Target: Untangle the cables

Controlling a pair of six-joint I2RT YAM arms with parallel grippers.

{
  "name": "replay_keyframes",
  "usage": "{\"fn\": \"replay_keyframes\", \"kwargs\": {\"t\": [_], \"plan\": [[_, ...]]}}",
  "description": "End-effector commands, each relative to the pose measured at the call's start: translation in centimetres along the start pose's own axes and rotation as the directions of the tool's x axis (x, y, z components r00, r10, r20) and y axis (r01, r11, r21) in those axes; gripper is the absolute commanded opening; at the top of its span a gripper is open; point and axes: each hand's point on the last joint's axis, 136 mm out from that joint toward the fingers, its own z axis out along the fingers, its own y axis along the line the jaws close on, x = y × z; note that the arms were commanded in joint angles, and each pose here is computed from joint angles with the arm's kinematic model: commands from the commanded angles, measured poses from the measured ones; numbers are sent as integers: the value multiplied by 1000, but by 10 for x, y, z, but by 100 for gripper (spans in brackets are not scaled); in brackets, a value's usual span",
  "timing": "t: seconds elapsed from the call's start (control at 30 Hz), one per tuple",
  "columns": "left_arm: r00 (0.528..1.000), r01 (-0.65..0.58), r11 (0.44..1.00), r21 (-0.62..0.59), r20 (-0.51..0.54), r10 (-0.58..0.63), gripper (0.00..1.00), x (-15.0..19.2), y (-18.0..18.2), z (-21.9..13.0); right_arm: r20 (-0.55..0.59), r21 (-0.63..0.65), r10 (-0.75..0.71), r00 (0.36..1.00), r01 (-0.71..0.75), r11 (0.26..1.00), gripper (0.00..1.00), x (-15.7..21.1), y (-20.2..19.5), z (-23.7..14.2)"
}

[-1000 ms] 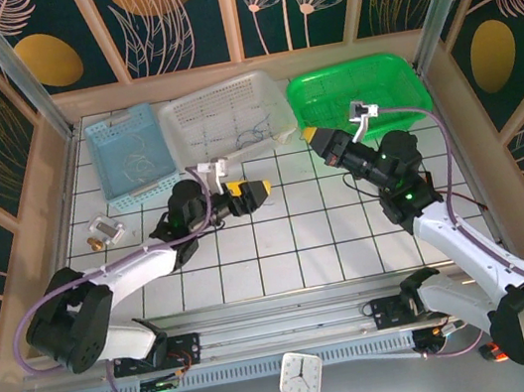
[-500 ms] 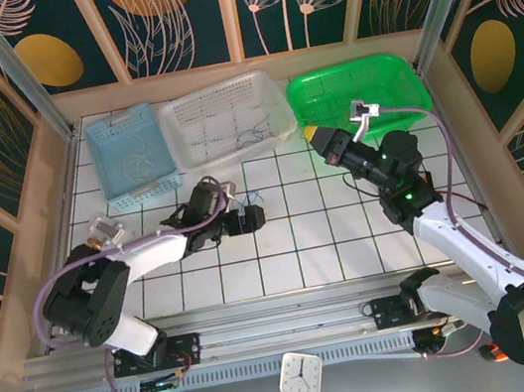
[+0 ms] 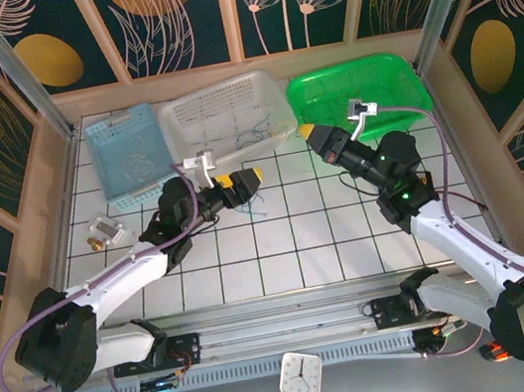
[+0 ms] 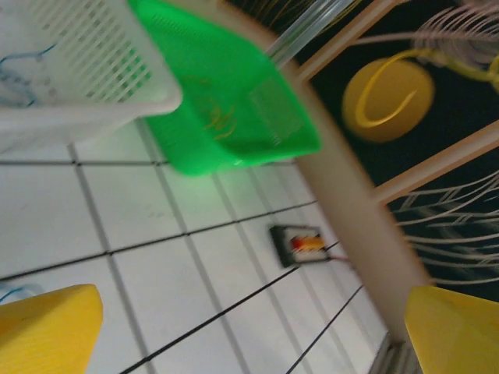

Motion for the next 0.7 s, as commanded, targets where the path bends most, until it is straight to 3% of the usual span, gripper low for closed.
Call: {"fn": "replay_keyframes", "kwargs": {"t": [0.0, 0.2, 0.43, 0.67], "plan": [[991, 17, 980, 196, 125, -42, 97, -29, -41, -5, 38, -96, 45, 998, -41, 995, 0, -4, 22, 2], [979, 9, 962, 274, 195, -65, 90, -46, -56, -5, 50, -175, 122, 991, -111, 978, 0, -1, 39, 9], [970, 11, 964, 267, 231, -75, 74, -55, -54, 1, 37, -236, 187, 982, -173, 956, 0, 6, 52, 16], [958, 2, 961, 276, 275, -81, 69, -63, -55, 1, 16, -244, 199, 980, -189, 951, 0, 15, 56, 21]]}}
